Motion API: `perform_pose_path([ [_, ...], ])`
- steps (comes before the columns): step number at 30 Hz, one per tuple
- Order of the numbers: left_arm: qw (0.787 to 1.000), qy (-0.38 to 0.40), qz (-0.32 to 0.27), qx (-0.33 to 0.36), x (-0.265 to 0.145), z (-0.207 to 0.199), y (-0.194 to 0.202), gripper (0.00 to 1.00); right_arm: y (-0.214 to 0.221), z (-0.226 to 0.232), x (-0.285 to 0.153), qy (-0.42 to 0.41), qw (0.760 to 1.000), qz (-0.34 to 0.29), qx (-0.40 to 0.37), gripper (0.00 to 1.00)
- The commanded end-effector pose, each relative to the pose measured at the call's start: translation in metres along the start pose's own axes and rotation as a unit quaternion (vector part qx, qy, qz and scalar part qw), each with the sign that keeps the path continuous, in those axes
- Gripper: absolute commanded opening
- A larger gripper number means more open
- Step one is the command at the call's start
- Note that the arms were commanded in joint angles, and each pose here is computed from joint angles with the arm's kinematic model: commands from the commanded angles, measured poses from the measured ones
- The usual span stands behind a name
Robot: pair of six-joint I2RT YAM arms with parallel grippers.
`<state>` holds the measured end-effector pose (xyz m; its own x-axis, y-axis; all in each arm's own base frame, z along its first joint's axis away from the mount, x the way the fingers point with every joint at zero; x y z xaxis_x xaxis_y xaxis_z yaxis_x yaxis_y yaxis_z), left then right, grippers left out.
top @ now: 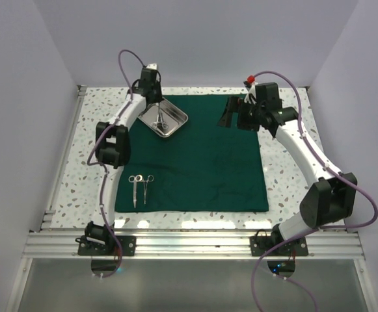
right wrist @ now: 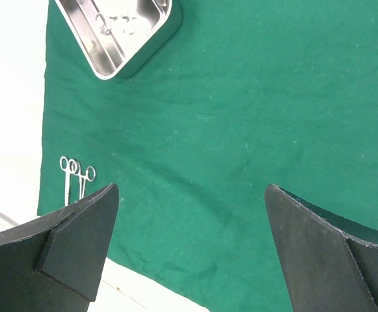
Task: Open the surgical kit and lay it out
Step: Pick up the medical item from the container.
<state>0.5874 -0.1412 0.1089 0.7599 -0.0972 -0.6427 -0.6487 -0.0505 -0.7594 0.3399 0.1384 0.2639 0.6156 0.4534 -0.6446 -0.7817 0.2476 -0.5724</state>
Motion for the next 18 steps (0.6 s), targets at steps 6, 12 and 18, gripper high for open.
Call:
perform_pose_path([
  [6,0.991,0.034,-0.131,-0.006,-0.077,-0.005,-0.092,0.00,-0.016,0.013,-0.019,-0.022,0.999,-0.049,-0.008,0.99],
  [12,0.990,0.054,-0.131,-0.006,-0.073,-0.009,-0.082,0.00,-0.024,0.018,-0.015,-0.034,0.998,-0.057,-0.006,0.99],
  [18,0.991,0.076,-0.109,-0.017,-0.059,-0.015,-0.066,0.00,-0.031,0.022,-0.004,-0.047,0.997,-0.057,0.003,0.99],
])
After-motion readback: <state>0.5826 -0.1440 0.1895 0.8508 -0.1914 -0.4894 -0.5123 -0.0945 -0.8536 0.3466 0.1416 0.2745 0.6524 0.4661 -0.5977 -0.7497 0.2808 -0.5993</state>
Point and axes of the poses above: each gripper's point midway between its finger pads, its own x axis out along the fingers, its own z axis along the line the jaws close on, y = z × x, the point moved 7 cm from there along -x, back along the fingers, and after that the axes turned 6 degrees about x, right-handed, at the moved point
